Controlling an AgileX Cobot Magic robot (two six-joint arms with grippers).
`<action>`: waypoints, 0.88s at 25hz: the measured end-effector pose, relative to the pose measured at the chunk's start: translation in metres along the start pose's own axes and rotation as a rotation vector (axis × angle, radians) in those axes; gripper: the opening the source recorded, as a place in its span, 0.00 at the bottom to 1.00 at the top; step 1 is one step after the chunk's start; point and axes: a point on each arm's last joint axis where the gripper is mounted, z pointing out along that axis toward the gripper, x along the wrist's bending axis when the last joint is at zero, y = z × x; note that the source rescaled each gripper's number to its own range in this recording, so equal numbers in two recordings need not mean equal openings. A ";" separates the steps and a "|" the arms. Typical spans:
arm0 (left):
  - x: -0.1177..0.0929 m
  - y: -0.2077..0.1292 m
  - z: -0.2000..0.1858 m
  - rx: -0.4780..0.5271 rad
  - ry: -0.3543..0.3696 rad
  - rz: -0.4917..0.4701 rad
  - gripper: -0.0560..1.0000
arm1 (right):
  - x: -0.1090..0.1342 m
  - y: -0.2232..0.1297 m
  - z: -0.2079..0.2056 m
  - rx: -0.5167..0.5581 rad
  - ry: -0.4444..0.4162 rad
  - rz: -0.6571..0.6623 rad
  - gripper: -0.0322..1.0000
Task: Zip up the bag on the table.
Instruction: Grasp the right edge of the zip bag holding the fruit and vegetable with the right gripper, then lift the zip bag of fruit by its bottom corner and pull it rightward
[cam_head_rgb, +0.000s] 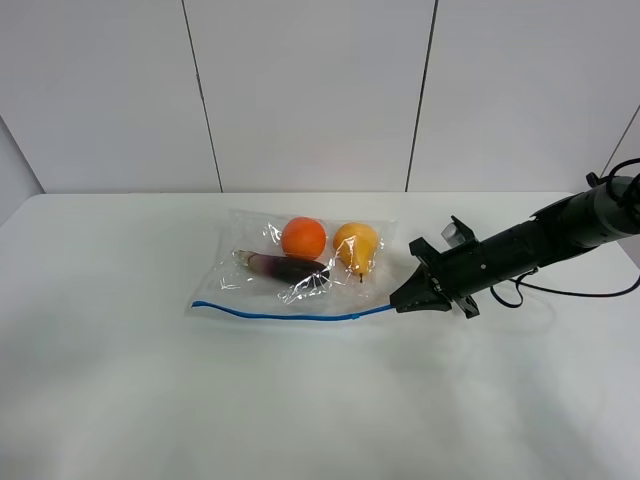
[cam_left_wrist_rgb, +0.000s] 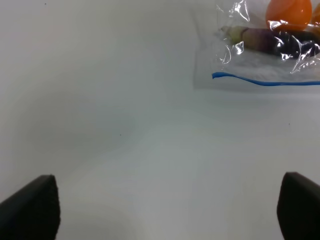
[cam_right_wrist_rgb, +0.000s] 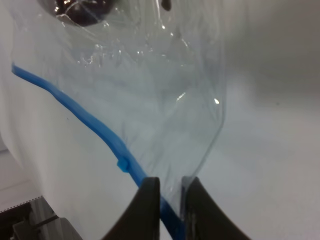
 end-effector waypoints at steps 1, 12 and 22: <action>0.000 0.000 0.000 0.000 0.000 0.000 1.00 | 0.000 0.000 0.000 0.001 0.001 0.001 0.16; 0.000 0.000 0.000 -0.002 0.000 0.000 1.00 | 0.006 0.004 -0.002 0.011 0.032 -0.033 0.03; 0.000 0.000 0.000 -0.002 0.000 0.000 1.00 | 0.045 0.028 -0.019 0.015 0.255 -0.094 0.03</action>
